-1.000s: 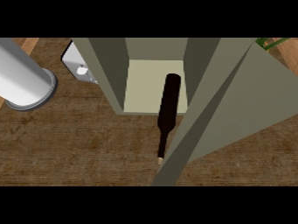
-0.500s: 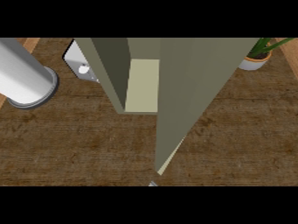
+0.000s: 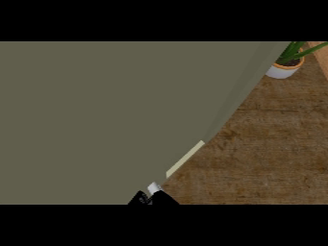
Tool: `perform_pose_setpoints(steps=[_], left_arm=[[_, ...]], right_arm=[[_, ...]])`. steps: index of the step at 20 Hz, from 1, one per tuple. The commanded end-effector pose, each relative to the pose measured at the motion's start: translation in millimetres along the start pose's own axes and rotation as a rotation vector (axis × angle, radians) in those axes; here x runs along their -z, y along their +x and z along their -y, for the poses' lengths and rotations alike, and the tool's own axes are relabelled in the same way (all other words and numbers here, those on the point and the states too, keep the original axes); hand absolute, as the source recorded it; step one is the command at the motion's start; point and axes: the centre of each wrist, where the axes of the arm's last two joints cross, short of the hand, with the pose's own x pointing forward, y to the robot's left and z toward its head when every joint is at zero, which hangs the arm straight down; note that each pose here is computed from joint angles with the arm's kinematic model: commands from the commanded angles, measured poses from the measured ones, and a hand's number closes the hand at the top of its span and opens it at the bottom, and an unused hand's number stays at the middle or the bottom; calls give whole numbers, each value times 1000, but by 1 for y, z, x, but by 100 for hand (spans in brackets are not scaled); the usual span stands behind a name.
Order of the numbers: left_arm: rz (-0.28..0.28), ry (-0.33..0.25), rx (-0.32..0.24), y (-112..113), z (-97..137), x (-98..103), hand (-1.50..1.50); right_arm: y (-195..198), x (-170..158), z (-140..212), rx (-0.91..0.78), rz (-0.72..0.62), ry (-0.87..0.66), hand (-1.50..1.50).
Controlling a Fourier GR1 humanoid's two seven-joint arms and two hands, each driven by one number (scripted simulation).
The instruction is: Pick up the wine, place it into the cabinet and close the cabinet
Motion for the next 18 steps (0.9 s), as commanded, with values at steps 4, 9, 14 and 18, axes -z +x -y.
perform_pose_setpoints(steps=[4,9,14,18], left_arm=[[11,16,-13,-12,12,5,-150],[-8,39,1,-15,-1,11,-150],[16,46,-3,-4,22,14,-150],[28,44,-2,-3,11,9,-150]], right_arm=[[25,93,0,-12,23,-45,150],[36,138,5,-116,76,-102,150],[13,171,37,-215,35,-157,150],[1,185,73,-171,3,-198,150]])
